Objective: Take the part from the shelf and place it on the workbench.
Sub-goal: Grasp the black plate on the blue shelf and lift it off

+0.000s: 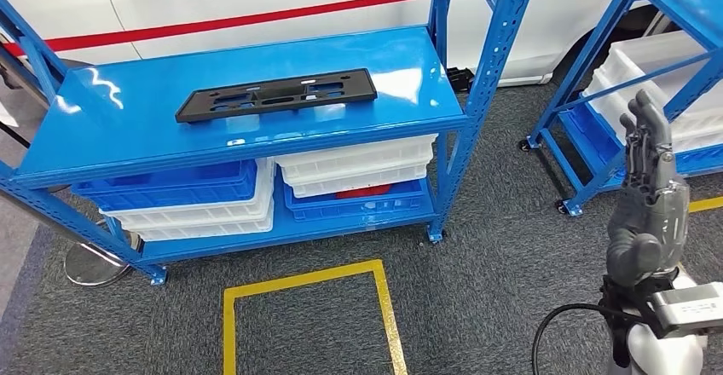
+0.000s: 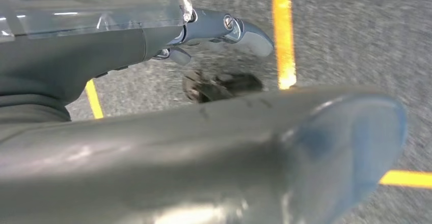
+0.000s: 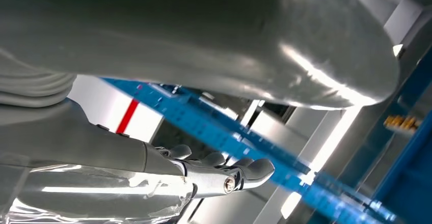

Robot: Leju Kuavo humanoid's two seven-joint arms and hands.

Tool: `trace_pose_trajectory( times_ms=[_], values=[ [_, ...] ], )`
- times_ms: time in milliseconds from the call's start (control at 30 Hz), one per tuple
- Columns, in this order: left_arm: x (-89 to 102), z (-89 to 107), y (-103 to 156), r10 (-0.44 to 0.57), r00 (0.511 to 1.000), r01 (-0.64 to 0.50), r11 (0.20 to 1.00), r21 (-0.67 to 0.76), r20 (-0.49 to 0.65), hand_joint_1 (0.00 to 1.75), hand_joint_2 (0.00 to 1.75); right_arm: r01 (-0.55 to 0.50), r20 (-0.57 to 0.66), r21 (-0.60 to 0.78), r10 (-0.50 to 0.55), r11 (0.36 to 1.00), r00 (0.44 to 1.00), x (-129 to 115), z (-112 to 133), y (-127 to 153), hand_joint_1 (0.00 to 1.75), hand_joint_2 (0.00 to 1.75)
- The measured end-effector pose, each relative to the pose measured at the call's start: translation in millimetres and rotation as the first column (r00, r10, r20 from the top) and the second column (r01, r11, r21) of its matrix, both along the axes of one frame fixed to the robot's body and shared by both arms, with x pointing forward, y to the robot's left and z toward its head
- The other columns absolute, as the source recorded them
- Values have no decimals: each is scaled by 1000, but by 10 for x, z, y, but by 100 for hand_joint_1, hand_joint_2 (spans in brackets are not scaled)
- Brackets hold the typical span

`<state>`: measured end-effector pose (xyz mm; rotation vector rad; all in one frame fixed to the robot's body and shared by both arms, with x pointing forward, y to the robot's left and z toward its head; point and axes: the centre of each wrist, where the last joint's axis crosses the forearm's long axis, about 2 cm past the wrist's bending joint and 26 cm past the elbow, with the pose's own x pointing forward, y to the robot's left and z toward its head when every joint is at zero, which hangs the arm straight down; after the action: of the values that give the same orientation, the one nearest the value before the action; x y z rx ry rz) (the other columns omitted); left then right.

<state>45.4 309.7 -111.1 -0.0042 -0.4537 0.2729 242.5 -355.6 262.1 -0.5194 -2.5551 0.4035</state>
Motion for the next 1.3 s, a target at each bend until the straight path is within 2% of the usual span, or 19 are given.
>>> trace_pose_trajectory(
  times_ms=[400, 800, 1033, 1300],
  values=[
    [-55, -7, -36, 42, 999, -42, 999, -21, 29, 0, 0, -17, 16, -37, 17, 999, 1000, 70, 71, 112, 0, 0],
    [-85, -9, -60, 90, 994, -85, 994, -71, 66, 0, 0, -14, -2, -54, 14, 998, 1000, 24, -71, 135, 0, 0],
    [-127, -14, -81, 87, 994, -82, 994, -78, 67, 0, 0, -23, -27, -64, 21, 998, 999, -28, -181, 203, 0, 0],
    [-133, -15, -83, 82, 995, -78, 994, -73, 49, 0, 0, -27, -42, -71, 24, 997, 999, -35, -202, 248, 0, 0]
  ],
)
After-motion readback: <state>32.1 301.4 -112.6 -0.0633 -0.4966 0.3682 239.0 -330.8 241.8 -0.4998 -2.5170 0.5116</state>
